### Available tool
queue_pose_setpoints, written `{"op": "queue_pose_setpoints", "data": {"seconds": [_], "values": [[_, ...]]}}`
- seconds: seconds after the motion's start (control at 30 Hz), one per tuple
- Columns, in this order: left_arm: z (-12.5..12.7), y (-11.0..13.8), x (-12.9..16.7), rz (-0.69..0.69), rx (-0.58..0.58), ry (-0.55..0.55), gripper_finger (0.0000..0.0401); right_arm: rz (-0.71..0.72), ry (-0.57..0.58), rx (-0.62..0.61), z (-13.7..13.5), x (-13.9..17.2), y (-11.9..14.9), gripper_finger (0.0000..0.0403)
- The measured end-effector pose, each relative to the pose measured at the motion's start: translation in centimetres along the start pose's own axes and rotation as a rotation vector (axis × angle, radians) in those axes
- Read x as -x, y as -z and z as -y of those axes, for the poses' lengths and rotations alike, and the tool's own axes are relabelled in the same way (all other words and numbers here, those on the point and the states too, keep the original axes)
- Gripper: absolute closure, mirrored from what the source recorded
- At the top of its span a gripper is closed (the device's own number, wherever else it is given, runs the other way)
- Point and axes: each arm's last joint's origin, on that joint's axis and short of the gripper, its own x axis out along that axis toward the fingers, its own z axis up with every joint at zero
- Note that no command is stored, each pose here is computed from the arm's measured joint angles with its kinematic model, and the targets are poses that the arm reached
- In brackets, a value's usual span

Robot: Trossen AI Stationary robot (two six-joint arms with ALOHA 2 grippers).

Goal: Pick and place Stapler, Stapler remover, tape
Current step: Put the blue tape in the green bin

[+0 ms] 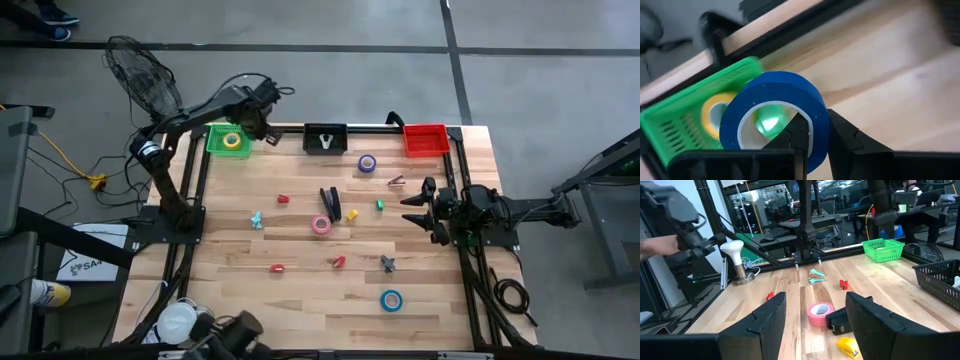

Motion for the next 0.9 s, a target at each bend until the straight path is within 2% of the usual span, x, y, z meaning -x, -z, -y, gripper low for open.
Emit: {"op": "queue_pose_setpoints", "data": {"seconds": [0.1, 0.27, 0.67, 0.9], "values": [[-1.2, 0.1, -0.7, -0.021, 0.063, -0.021, 0.0368, 0.000, 0.000, 0.000, 0.0, 0.0, 0.0, 0.0206], [-2.0, 0.4, -1.7, -0.027, 0.087, -0.041, 0.0368, 0.000, 0.000, 0.000, 0.0, 0.0, 0.0, 0.0206], [-2.0, 0.3, -1.7, -0.003, 0.122, -0.072, 0.0368, 0.000, 0.000, 0.000, 0.0, 0.0, 0.0, 0.0205], [-2.1, 0.4, -1.7, -0.002, 0.209, -0.104, 0.0368, 0.000, 0.000, 0.000, 0.0, 0.0, 0.0, 0.0206]]}}
